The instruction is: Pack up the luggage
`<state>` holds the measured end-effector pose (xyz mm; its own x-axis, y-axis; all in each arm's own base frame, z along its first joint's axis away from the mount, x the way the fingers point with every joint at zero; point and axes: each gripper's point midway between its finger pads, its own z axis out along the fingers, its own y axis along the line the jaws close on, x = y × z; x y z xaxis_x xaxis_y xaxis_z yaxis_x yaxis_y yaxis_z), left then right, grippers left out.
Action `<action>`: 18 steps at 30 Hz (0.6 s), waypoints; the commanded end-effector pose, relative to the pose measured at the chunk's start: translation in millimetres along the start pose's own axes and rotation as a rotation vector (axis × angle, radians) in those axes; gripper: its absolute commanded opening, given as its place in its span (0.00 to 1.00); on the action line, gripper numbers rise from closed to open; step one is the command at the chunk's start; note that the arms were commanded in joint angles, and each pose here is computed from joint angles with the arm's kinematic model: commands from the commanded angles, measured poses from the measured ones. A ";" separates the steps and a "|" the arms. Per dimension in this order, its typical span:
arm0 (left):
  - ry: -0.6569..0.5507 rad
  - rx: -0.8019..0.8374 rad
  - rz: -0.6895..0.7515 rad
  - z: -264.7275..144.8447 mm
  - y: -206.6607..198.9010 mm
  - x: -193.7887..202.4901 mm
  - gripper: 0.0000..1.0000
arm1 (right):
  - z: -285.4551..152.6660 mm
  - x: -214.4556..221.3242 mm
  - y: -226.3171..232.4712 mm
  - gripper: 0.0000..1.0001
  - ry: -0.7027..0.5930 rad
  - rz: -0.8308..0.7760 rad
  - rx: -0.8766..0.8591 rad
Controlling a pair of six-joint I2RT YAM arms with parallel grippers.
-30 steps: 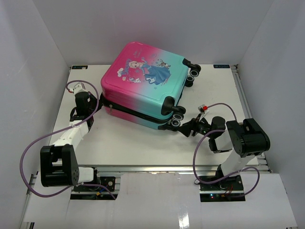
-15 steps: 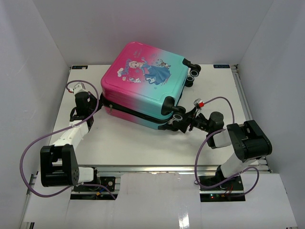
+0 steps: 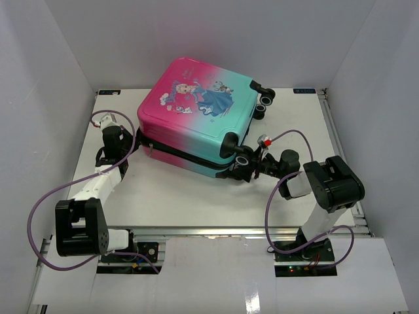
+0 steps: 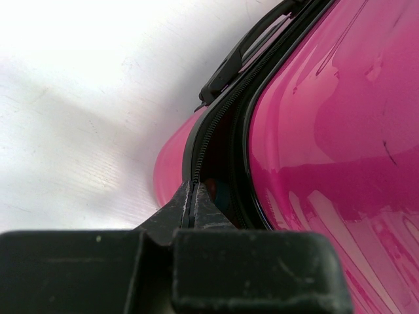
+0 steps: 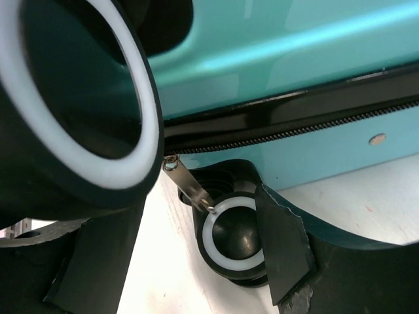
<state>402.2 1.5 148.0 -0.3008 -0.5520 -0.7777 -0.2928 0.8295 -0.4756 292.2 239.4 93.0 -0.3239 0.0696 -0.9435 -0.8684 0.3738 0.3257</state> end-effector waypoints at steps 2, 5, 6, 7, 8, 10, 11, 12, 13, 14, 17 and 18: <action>-0.192 0.061 -0.008 -17.0 -20.5 -58.2 0.00 | 16.1 -119.0 37.3 0.73 -0.421 -0.520 -0.100; -0.193 0.063 -0.008 -17.8 -20.8 -58.1 0.00 | 19.8 -120.4 33.4 0.71 -0.442 -0.525 -0.053; -0.194 0.065 -0.008 -18.3 -21.0 -58.2 0.00 | 20.8 -121.3 31.9 0.70 -0.450 -0.527 -0.035; -0.197 0.067 -0.009 -19.0 -21.5 -59.0 0.00 | 21.6 -122.0 30.7 0.68 -0.456 -0.531 -0.020; -0.197 0.067 -0.009 -19.3 -21.6 -59.2 0.00 | 23.4 -122.8 29.2 0.66 -0.464 -0.526 -0.002; -0.201 0.071 -0.009 -20.9 -23.0 -60.5 0.00 | 24.8 -124.7 24.2 0.62 -0.481 -0.515 0.045; -0.204 0.072 -0.010 -21.4 -23.0 -61.1 0.00 | 26.1 -124.8 22.3 0.62 -0.488 -0.505 0.069; -0.204 0.073 -0.011 -22.1 -22.8 -60.8 0.00 | 26.7 -125.5 22.2 0.62 -0.494 -0.488 0.076; -0.204 0.073 -0.011 -22.3 -22.4 -60.4 0.00 | 29.2 -125.5 25.2 0.64 -0.495 -0.447 0.051; -0.204 0.073 -0.011 -22.5 -22.4 -60.3 0.00 | 31.5 -124.8 28.8 0.66 -0.491 -0.416 0.023; -0.204 0.072 -0.010 -23.3 -22.1 -60.1 0.00 | 32.4 -125.0 33.9 0.67 -0.497 -0.326 0.002; -0.206 0.075 -0.009 -24.1 -22.7 -60.8 0.00 | 32.0 -125.6 36.4 0.66 -0.499 -0.318 -0.003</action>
<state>398.9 25.8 149.6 -0.2491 -0.5403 -0.8038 -0.3646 0.8212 -0.4390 304.4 264.6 79.0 -0.2991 0.0566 -0.9525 -0.8352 0.4672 0.2900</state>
